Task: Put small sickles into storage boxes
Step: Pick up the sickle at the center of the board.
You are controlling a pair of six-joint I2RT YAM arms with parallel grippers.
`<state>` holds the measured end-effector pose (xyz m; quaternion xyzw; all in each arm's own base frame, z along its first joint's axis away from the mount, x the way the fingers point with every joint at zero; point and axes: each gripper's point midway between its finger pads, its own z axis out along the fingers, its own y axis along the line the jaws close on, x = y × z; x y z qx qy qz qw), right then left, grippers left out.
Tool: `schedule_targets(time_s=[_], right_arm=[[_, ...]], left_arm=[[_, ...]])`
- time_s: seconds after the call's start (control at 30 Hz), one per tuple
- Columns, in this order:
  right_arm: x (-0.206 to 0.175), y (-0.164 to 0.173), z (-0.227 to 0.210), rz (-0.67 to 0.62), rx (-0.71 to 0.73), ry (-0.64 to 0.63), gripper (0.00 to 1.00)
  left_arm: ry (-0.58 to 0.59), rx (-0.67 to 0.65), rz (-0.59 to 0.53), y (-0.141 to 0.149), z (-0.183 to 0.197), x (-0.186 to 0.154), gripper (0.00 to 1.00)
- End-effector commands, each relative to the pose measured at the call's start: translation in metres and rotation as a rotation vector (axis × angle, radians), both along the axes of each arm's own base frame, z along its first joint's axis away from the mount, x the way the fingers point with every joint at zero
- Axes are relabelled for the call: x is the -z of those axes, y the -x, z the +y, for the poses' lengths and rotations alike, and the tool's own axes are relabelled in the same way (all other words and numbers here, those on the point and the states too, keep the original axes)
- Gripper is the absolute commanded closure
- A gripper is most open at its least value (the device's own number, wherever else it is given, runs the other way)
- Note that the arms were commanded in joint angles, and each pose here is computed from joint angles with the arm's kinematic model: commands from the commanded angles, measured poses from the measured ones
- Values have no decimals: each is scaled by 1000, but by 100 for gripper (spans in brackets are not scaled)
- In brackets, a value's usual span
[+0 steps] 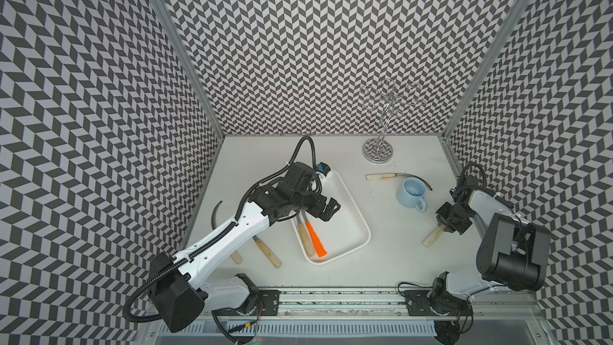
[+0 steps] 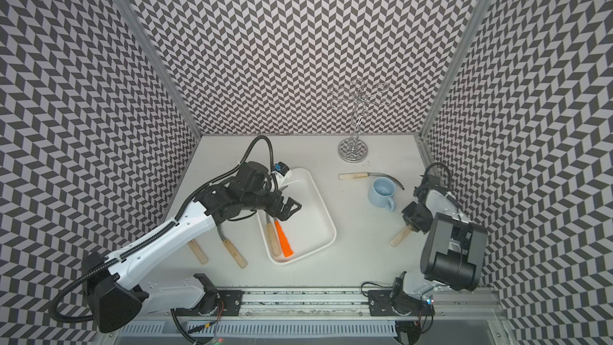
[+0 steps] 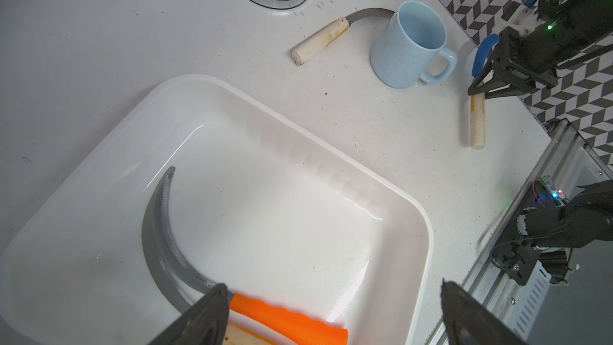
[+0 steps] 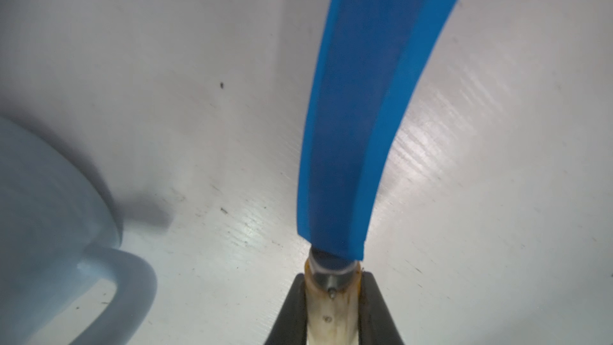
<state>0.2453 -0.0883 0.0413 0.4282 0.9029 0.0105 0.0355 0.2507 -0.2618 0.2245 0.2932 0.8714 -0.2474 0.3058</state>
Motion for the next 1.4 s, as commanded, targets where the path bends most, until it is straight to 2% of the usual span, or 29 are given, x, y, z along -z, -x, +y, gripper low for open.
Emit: schedule_targets(time_s=[0.0,0.27,0.87,1.23,1.37], right_arm=[[-17,-2,-3,-15,-64,56,98],[-49,-12,16,-28,-173,92,98],[-111,-14,55,-116,-282,35,98],[-147,-47,125,-201,-426,-34,97],[-155,-54,150,-209,-494,-44,97]], left_arm=[[0,16,-3,-1,0,1,0],[9,13,8,-3,1,5,0],[15,8,59,-1,2,18,0],[28,-91,92,-15,25,26,0],[82,-108,126,-16,33,27,0]])
